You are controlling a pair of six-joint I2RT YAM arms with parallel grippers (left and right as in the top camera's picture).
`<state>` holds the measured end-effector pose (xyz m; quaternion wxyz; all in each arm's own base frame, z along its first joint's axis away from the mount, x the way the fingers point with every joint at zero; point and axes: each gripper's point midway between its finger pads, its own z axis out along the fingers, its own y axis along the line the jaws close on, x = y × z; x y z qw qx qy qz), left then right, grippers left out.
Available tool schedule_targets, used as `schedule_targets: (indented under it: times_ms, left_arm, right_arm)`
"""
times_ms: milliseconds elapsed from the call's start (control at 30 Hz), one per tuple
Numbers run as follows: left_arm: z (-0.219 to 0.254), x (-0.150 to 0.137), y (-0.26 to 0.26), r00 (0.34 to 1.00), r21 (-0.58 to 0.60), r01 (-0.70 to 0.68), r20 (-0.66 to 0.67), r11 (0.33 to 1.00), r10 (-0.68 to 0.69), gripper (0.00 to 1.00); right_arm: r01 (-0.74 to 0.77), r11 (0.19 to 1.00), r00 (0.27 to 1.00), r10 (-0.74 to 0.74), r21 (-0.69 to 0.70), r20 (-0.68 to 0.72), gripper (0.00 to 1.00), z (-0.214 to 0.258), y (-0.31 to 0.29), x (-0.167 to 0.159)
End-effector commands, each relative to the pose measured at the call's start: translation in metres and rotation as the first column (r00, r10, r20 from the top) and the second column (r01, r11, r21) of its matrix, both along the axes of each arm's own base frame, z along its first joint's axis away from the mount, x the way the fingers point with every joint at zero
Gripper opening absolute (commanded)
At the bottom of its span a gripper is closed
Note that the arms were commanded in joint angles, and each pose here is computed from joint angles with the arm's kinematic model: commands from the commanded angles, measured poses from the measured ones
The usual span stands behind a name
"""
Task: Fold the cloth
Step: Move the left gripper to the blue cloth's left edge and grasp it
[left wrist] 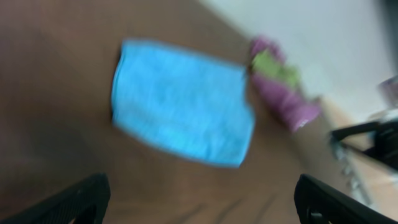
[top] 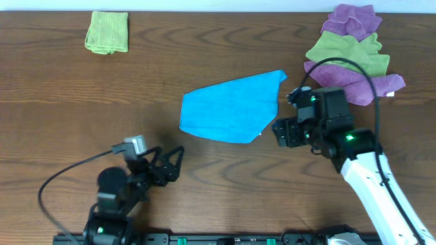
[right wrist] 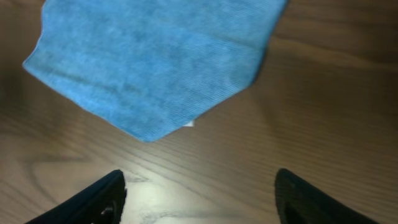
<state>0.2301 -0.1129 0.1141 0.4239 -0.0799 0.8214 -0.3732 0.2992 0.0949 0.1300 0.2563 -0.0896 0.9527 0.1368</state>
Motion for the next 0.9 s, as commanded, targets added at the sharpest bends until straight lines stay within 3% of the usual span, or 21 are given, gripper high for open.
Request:
schedule_targets:
  times_ms: [0, 300, 500, 700, 867]
  left_arm:
    - [-0.012, 0.010, -0.004, 1.000, 0.135, 0.005, -0.028, 0.991, -0.001, 0.96]
    - [-0.015, 0.046, -0.050, 0.977, 0.385, 0.190, -0.165, 0.903, -0.135, 0.96]
    - [-0.012, 0.086, -0.049, 0.974, 0.534, 0.186, -0.213, 0.825, -0.082, 0.96]
    - [-0.036, 0.096, -0.049, 0.947, 0.585, 0.247, -0.314, 0.773, -0.066, 1.00]
    - [-0.050, 0.092, -0.047, 0.930, 0.560, 0.239, -0.368, 0.793, -0.021, 0.97]
  right_arm:
    - [-0.008, 0.999, 1.000, 0.008, 0.031, 0.006, 0.73, 0.003, -0.005, 0.000]
    - [-0.016, 1.000, 1.000, 0.016, 0.022, 0.013, 0.72, 0.003, -0.007, 0.001]
    - [-0.024, 1.000, 0.999, 0.023, 0.014, 0.025, 0.71, 0.004, -0.008, 0.003]
    - [0.022, 1.000, 0.998, -0.023, 0.017, 0.060, 0.72, 0.009, -0.021, 0.013]
    - [0.060, 0.998, 0.995, -0.061, 0.019, 0.081, 0.72, 0.012, -0.033, 0.020]
